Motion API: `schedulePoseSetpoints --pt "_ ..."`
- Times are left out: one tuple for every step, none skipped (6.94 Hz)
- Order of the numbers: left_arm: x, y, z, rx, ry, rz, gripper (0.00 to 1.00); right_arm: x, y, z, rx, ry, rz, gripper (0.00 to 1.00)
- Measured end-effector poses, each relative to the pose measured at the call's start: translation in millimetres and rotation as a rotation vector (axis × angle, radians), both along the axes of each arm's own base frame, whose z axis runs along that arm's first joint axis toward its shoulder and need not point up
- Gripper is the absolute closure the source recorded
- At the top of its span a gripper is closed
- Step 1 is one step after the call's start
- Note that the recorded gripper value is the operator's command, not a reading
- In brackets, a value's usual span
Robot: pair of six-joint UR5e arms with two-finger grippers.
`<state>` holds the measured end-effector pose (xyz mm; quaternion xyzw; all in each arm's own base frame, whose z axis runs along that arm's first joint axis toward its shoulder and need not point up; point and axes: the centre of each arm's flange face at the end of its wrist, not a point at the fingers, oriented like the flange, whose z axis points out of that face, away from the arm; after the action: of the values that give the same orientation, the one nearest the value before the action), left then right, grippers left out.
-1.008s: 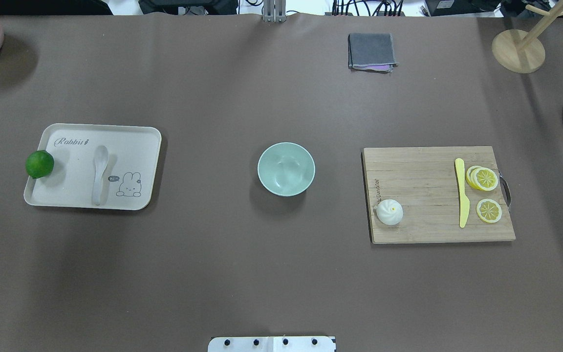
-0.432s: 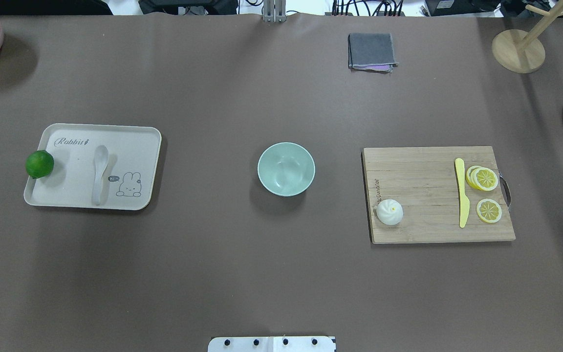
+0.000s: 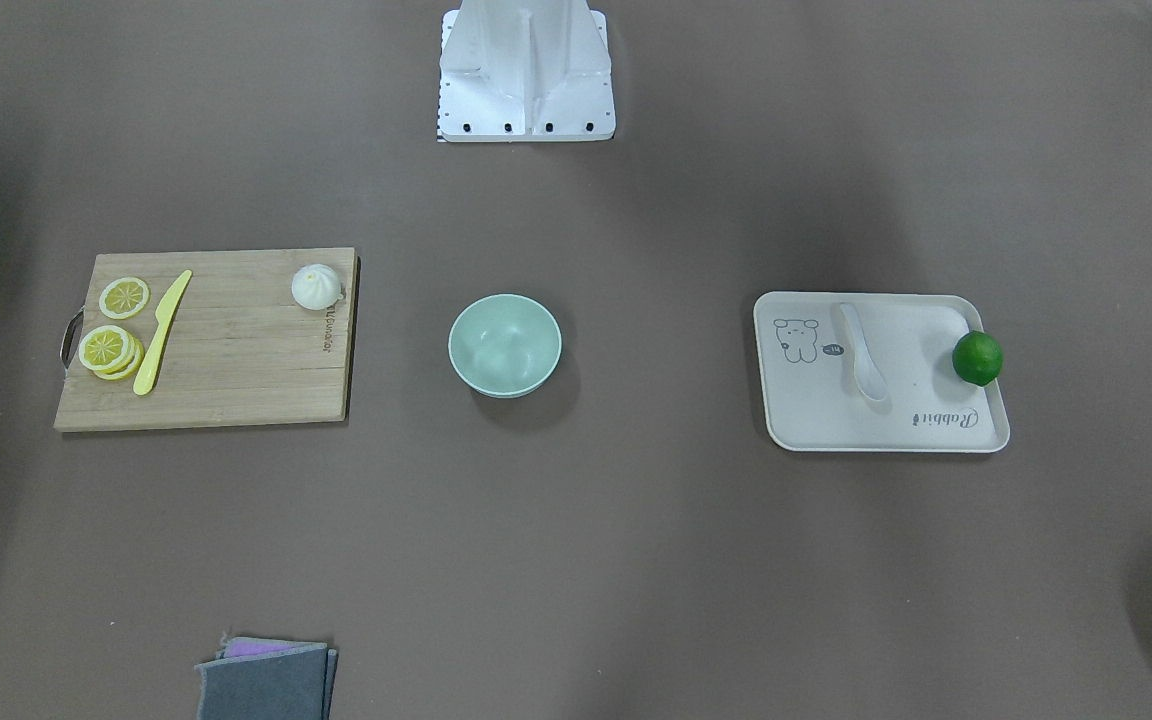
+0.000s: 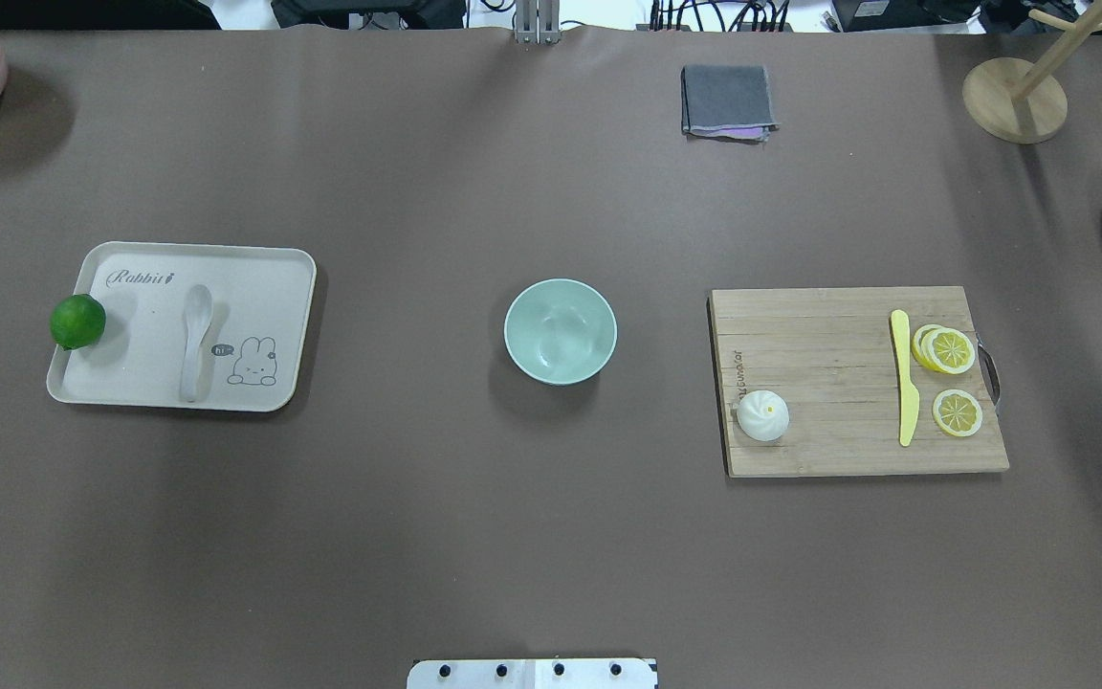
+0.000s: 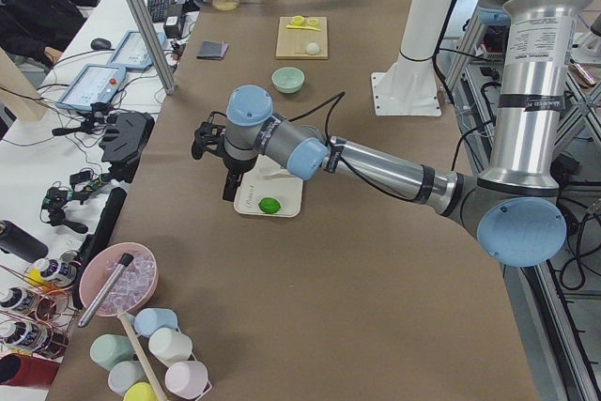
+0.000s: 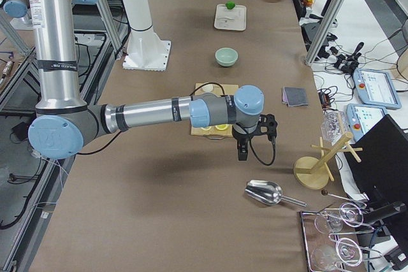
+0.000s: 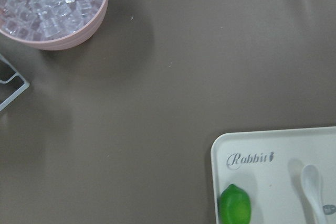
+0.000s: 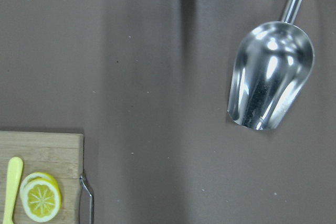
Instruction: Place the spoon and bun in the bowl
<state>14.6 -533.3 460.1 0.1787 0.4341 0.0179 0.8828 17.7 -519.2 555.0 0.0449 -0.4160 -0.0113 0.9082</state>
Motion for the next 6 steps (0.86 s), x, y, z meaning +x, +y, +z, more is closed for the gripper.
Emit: schedulePoseSetpoints --pt "25.5 -14.4 -18.1 0.037 0.011 0.030 0.02 -5.2 -1.2 -7.5 0.017 -0.004 -0.012 0.00" --pt "51.5 -20.5 -22.4 0.032 0.003 0.040 0.02 -12.6 -2.9 -12.6 0.026 -0.007 -0.025 0.00" --pt "74.6 -22.3 -24.0 -0.011 0.002 -0.013 0.02 -22.1 -6.5 -18.5 0.036 -0.009 -0.041 0.00" --pt "103.1 -18.1 -23.3 -0.061 0.025 -0.106 0.02 -28.2 -9.2 -23.3 0.042 -0.011 -0.049 0.00" --pt "135.4 -7.9 -19.0 -0.092 0.047 -0.178 0.02 -31.2 -10.1 -25.5 0.042 -0.015 -0.052 0.00" --pt "166.9 2.2 -16.5 -0.101 0.049 -0.207 0.02 -33.7 -10.4 -28.5 0.042 -0.029 -0.057 0.00"
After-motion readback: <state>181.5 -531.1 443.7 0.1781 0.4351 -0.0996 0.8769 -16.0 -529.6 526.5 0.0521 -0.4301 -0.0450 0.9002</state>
